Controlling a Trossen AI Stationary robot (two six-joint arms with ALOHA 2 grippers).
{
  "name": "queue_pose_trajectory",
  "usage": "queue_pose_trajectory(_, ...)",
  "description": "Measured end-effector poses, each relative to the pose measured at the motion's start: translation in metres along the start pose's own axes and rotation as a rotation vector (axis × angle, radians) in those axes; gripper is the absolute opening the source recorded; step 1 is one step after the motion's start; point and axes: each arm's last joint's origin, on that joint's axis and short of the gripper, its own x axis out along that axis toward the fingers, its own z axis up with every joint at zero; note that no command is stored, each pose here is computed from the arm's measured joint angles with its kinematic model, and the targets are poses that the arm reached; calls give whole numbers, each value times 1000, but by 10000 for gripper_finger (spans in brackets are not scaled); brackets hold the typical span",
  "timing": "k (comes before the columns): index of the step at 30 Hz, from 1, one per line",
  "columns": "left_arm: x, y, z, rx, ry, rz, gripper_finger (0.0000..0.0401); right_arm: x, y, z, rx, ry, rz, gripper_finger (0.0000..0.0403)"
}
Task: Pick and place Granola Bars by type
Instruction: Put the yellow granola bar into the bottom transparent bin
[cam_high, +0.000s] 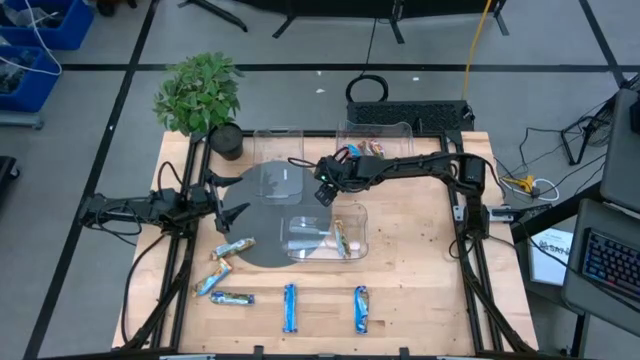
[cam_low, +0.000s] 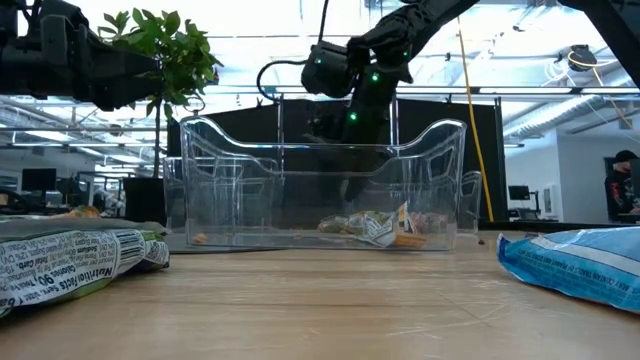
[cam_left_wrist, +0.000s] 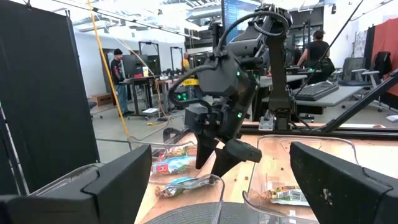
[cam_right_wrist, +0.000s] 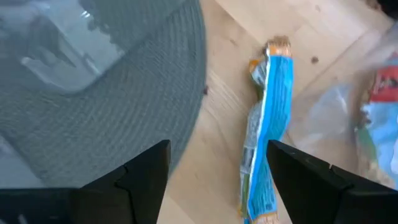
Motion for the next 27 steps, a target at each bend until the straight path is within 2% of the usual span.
queue_pose_trajectory(5,0,0,0,0,0,0,379,4,-2,-5,-10,7,-27,249)
queue_pose_trajectory(20,0,0,0,0,0,0,379,14,-12,-11,35,30,-15,242)
queue_pose_trajectory(27,0,0,0,0,0,0,379,19,-22,-5,240,29,8,230)
